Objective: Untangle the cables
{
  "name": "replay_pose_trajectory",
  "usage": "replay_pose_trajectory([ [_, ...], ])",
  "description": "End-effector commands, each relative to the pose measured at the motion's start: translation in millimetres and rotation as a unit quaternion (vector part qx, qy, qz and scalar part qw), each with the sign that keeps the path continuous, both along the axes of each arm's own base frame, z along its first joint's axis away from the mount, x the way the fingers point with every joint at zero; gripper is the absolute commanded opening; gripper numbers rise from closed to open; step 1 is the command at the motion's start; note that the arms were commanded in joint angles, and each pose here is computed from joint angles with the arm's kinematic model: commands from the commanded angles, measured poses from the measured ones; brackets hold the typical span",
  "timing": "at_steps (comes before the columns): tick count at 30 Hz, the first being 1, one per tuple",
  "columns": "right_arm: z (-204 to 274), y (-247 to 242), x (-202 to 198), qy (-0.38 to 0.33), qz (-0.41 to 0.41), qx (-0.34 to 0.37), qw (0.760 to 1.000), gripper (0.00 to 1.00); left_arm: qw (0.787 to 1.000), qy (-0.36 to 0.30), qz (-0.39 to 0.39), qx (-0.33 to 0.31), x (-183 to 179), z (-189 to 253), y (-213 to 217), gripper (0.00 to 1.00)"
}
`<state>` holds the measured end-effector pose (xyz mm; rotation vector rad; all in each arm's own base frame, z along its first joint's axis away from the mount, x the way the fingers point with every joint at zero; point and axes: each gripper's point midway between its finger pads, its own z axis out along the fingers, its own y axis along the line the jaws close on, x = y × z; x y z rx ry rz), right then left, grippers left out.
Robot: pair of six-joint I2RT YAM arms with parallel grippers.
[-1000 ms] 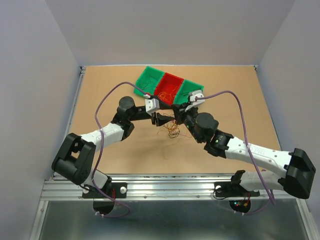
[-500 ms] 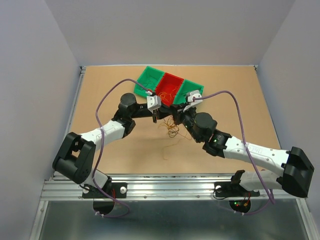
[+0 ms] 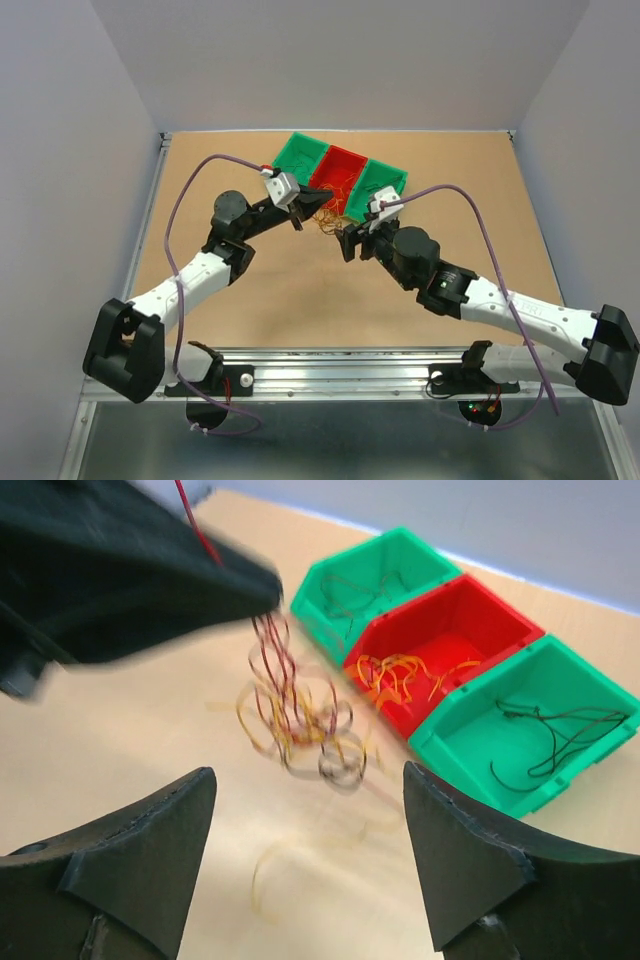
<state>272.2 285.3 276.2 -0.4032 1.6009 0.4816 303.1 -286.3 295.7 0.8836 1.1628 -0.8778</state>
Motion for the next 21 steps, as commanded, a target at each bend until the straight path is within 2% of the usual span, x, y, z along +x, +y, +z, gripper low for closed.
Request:
replay_pose_trajectory([
  [1, -2.6, 12.8, -9.7, 0.002, 0.053, -0.042, 0.998, 0.79, 0.997, -0.049, 0.015, -0.050, -14.7, 45.7, 12.1, 0.00],
  [4, -1.7, 15.9, -12.9, -0.008, 0.071, -0.052, 0.996, 0.75, 0.996, -0.051, 0.043, -0.061, -11.5, 52.2, 20.4, 0.00],
  [10, -14.4, 20.8, -8.4, -0.019, 0.080, -0.087, 0.993, 0.76, 0.995, -0.046, 0.044, -0.076, -18.5, 59.3, 24.8, 0.00],
  [15, -26.5, 31.9, 13.5, -0.020, 0.060, -0.109, 0.992, 0.90, 0.994, -0.054, 0.043, -0.081, -25.3, 62.9, 28.2, 0.00],
  [21, -32.1, 43.3, 34.2, -0.014, 0.054, -0.111, 0.992, 0.91, 0.995, -0.053, 0.040, -0.079, -25.1, 61.0, 26.7, 0.00],
])
